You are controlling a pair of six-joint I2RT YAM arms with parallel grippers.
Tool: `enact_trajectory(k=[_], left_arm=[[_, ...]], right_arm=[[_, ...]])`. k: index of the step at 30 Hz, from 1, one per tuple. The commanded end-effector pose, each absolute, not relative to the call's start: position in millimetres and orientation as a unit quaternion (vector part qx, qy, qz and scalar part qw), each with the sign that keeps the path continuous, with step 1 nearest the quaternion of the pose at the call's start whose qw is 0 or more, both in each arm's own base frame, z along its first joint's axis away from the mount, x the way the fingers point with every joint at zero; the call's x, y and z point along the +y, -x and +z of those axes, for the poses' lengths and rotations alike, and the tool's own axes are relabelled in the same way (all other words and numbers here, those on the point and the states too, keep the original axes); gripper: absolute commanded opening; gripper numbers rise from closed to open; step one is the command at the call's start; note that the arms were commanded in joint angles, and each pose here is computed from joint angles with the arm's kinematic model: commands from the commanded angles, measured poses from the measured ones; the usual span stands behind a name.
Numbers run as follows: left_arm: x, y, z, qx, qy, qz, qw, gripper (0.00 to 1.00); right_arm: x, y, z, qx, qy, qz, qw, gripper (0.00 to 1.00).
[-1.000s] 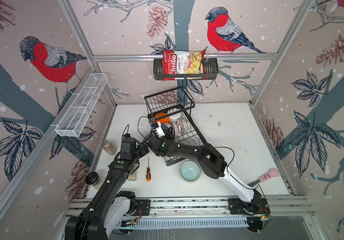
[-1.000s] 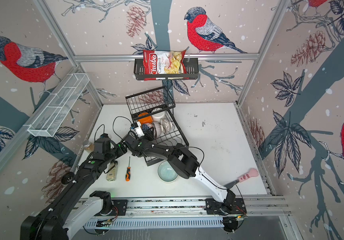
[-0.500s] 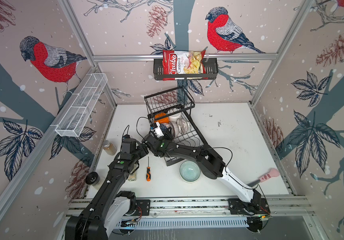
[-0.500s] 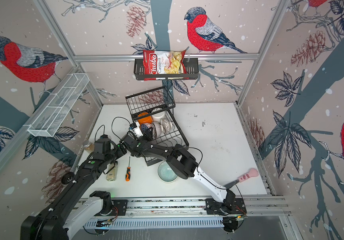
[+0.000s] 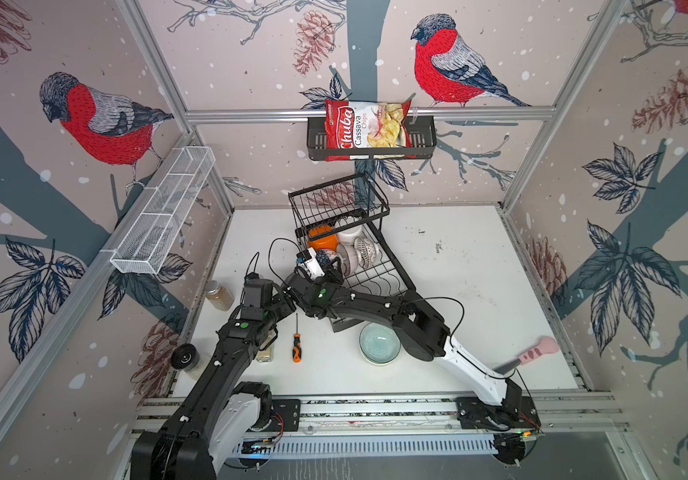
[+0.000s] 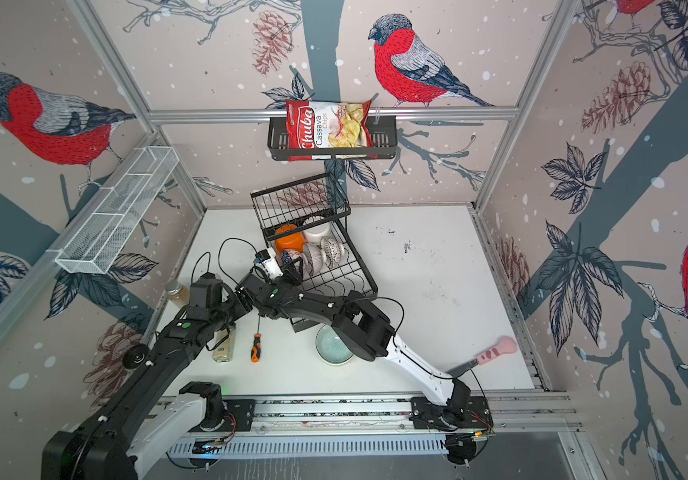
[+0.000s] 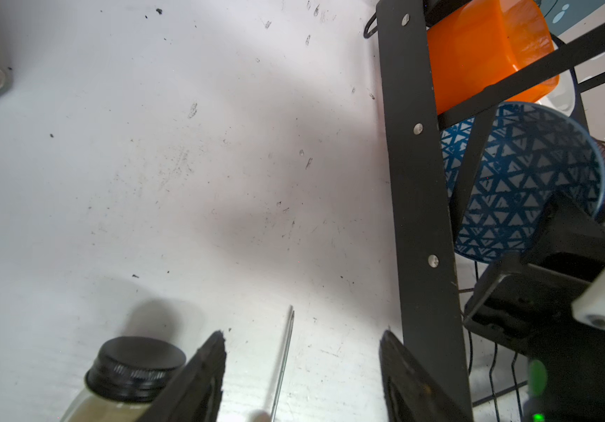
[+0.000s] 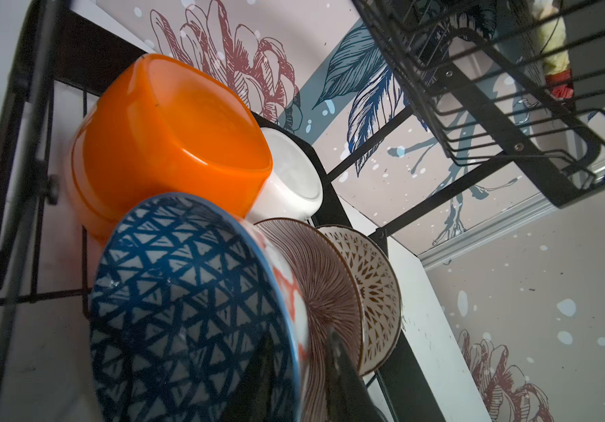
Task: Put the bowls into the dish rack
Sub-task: 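Lower the blue-patterned bowl into the rack slot with the right gripper, then open the right gripper to release the blue-patterned bowl upright in the rack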
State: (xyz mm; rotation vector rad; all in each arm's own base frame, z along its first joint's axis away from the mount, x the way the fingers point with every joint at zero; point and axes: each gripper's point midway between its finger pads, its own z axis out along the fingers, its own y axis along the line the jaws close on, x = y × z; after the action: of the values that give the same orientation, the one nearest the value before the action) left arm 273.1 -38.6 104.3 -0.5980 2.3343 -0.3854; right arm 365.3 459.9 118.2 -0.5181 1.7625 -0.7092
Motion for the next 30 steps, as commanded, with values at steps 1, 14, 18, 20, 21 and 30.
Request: enact_trajectory(k=[1,14,18,20,21,30], left_arm=[[-52.9,-292.1,130.1,0.878,0.2,-0.194,0.39,0.67],[-53.7,-292.4,134.5,0.876,0.198,-0.197,0.392,0.67],[-53.4,-292.5,136.7,0.875,0.197,-0.197,0.396,0.67],[-53.4,-291.9,135.9,0.876,0.198,-0.197,0.394,0.67],[-53.5,-292.0,136.4,0.876,0.197,-0.197,0.395,0.67],[-55.1,-293.5,137.9,0.877,0.193,-0.199,0.393,0.67]], right_arm=[[463.4,-353.6,104.4,0.749,0.243,-0.3,0.539,0.28],[460.9,-354.1,128.1,0.754,0.229,-0.282,0.547,0.55],[459.7,-355.9,133.5,0.76,0.225,-0.27,0.547,0.56],[459.0,-355.9,136.3,0.762,0.223,-0.266,0.546,0.56],[457.8,-355.9,137.3,0.763,0.222,-0.265,0.546,0.57],[456.5,-350.6,149.2,0.779,0.221,-0.224,0.542,0.6]])
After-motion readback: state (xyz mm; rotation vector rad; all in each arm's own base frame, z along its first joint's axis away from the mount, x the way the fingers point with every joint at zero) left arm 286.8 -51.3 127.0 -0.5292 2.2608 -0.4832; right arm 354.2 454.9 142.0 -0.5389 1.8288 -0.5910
